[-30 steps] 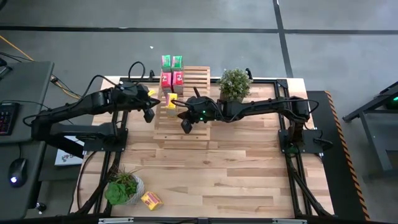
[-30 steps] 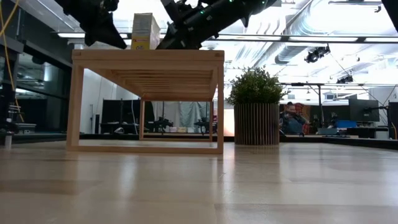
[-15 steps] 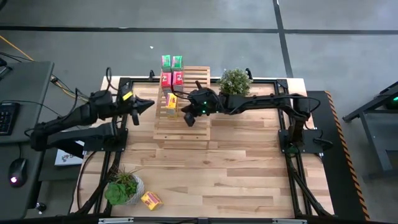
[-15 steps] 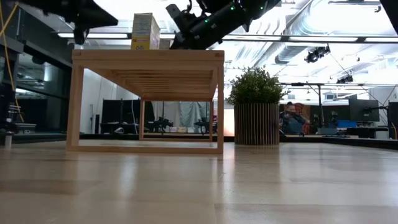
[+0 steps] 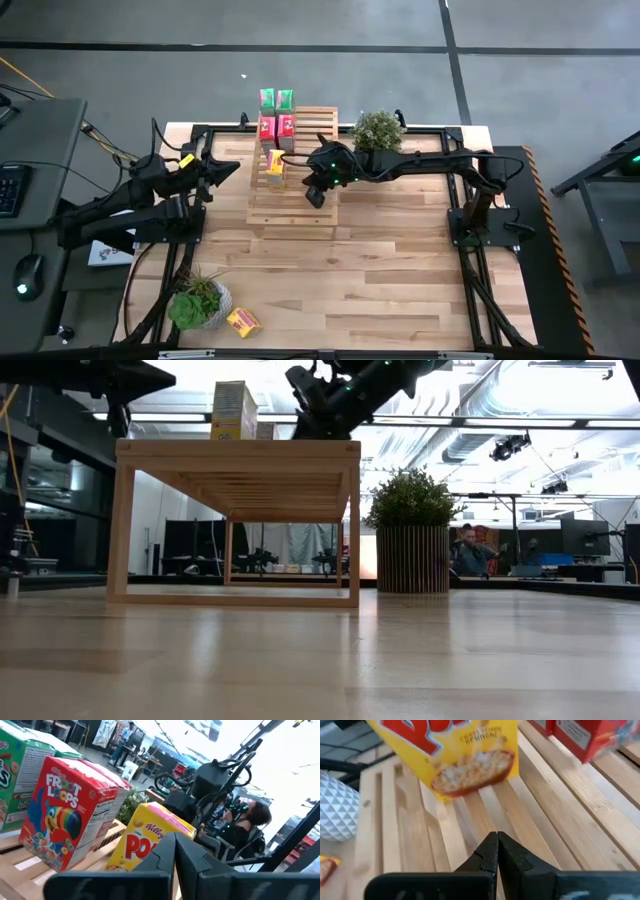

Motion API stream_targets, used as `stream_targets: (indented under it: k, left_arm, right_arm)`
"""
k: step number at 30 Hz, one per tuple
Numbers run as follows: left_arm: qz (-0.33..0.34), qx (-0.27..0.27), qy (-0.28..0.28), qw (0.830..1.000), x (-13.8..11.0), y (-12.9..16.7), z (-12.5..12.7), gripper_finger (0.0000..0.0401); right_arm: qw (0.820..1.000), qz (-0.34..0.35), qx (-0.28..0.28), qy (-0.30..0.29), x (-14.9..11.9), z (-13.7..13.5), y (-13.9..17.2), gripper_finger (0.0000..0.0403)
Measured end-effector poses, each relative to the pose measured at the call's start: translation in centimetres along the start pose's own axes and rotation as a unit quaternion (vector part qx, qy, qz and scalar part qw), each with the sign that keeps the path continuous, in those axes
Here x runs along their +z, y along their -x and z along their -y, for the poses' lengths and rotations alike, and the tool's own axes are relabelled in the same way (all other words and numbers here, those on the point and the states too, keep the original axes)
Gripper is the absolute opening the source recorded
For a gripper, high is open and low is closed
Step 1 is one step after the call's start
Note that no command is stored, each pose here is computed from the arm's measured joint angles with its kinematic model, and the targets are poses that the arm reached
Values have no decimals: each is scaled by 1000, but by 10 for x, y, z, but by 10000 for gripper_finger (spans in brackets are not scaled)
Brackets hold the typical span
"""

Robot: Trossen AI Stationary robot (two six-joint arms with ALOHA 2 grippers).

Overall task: Stack cereal on shelf
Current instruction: Put the top yellow cereal box on the shelf

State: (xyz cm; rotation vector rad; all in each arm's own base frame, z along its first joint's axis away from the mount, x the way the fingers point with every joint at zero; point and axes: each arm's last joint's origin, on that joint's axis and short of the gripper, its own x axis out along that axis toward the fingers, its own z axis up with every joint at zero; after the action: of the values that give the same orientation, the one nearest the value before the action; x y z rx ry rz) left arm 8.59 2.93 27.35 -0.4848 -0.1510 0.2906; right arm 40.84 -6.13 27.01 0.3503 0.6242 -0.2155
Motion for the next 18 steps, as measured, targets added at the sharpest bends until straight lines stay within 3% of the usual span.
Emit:
stream_targets:
  k: [11, 18]
  left_arm:
    - [1, 2, -4, 1000, 0, 0, 0, 0]
    - [0, 2, -4, 1000, 0, 0, 0, 0]
  right_arm:
    - [1000, -9, 11, 25, 0, -1, 4, 0]
    - [996, 58, 54, 41, 13, -5, 4, 0]
